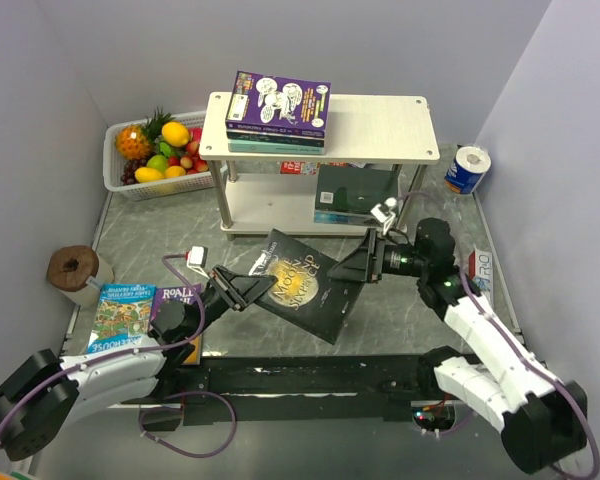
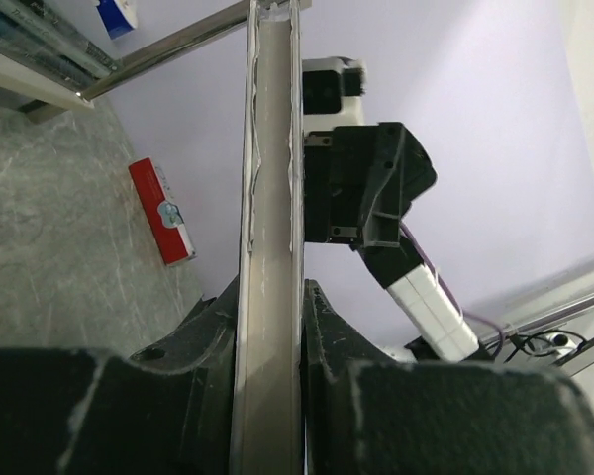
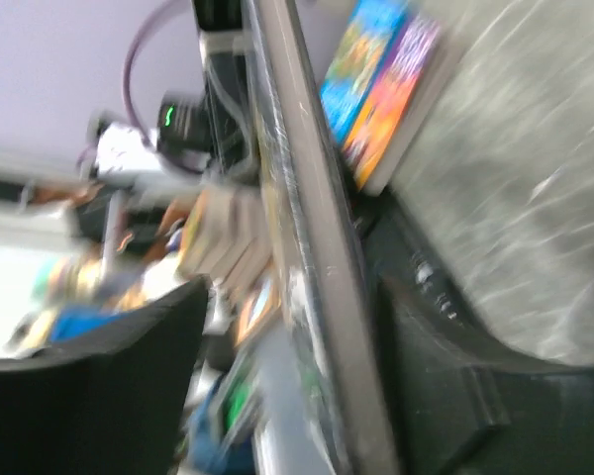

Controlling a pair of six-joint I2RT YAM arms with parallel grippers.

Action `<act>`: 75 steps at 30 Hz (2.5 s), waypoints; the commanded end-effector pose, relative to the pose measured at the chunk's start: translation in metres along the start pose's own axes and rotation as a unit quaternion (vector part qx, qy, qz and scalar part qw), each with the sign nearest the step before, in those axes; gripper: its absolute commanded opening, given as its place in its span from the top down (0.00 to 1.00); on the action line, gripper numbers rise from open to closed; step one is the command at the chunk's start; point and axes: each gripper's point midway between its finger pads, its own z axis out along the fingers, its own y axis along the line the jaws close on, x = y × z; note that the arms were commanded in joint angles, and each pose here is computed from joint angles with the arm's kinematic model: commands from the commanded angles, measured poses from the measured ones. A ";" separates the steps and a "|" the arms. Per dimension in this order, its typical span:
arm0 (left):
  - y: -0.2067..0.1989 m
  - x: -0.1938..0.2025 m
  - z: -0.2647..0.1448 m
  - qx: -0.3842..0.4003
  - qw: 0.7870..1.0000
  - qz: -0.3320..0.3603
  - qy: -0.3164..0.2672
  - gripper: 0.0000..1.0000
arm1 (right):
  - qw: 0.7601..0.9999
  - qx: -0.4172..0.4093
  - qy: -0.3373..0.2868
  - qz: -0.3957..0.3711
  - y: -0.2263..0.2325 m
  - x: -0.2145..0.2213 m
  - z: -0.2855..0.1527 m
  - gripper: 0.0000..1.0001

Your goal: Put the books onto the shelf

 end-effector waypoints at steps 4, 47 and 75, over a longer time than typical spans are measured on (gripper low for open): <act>-0.026 -0.033 0.004 0.036 0.995 -0.046 -0.086 0.98 | 0.989 0.093 -0.092 -0.062 -0.006 -0.024 -0.017 0.05; 0.013 -0.027 0.037 -0.001 0.997 -0.077 0.018 0.51 | 0.994 -0.074 -0.076 -0.016 -0.013 -0.021 -0.023 1.00; 0.012 -0.013 0.010 -0.022 0.998 -0.046 0.045 0.45 | 0.990 -0.076 -0.121 0.001 -0.024 -0.043 -0.036 1.00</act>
